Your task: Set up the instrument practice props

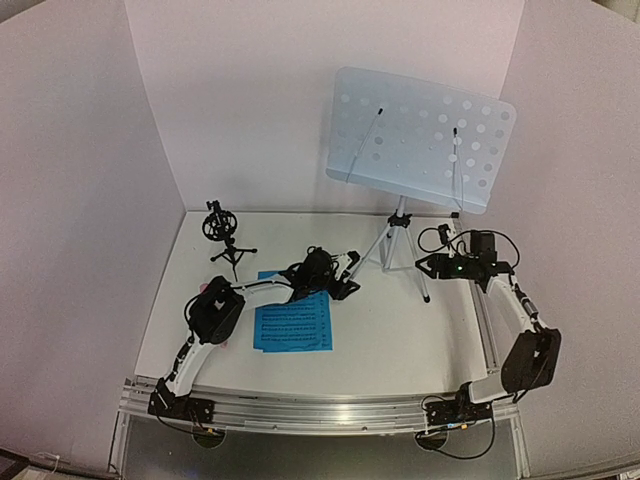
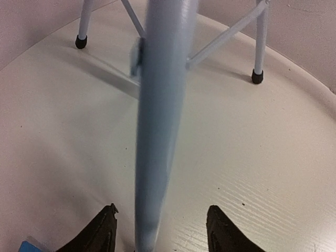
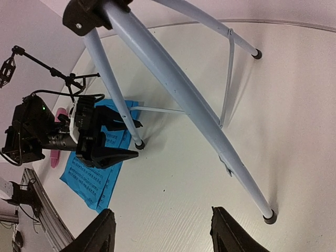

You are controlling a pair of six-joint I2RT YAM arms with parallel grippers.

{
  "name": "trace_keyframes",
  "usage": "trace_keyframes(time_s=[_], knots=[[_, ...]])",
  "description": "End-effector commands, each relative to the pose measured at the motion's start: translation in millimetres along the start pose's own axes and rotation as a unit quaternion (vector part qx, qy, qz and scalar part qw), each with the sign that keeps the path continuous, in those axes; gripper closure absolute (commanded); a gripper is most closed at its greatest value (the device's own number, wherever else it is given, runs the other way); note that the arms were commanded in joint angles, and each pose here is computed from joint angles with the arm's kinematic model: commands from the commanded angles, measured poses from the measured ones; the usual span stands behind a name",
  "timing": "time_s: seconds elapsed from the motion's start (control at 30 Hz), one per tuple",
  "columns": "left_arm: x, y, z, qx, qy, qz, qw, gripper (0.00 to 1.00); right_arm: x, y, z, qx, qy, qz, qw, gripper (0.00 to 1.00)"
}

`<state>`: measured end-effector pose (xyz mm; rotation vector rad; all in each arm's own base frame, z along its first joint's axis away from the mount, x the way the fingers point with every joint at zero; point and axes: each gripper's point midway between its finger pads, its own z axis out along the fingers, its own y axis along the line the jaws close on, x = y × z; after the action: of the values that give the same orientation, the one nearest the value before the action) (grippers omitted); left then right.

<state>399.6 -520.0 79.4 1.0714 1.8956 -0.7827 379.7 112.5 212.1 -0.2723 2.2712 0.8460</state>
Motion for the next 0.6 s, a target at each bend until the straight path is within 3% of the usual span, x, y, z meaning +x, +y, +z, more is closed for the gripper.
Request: trace_keyframes(time_s=[0.0,0.17,0.33,0.43,0.57], knots=[[-79,-29,-64,0.042,-0.045,0.045,0.997,0.34,-6,17,-10,0.009,-0.021,0.01,1.0,0.39],[-81,-53,-118,0.094,-0.027,0.052,0.994,0.26,-2,45,-6,0.004,-0.019,0.028,0.999,0.39],[-58,-66,-175,0.105,0.006,0.045,0.993,0.25,8,72,1,0.014,-0.016,0.05,0.999,0.39],[-38,-66,-207,0.081,0.021,0.028,0.996,0.25,20,90,16,0.017,0.001,0.068,0.998,0.39],[-4,-43,-240,-0.001,0.042,-0.053,0.998,0.21,41,122,50,0.038,0.027,0.06,0.997,0.39]])
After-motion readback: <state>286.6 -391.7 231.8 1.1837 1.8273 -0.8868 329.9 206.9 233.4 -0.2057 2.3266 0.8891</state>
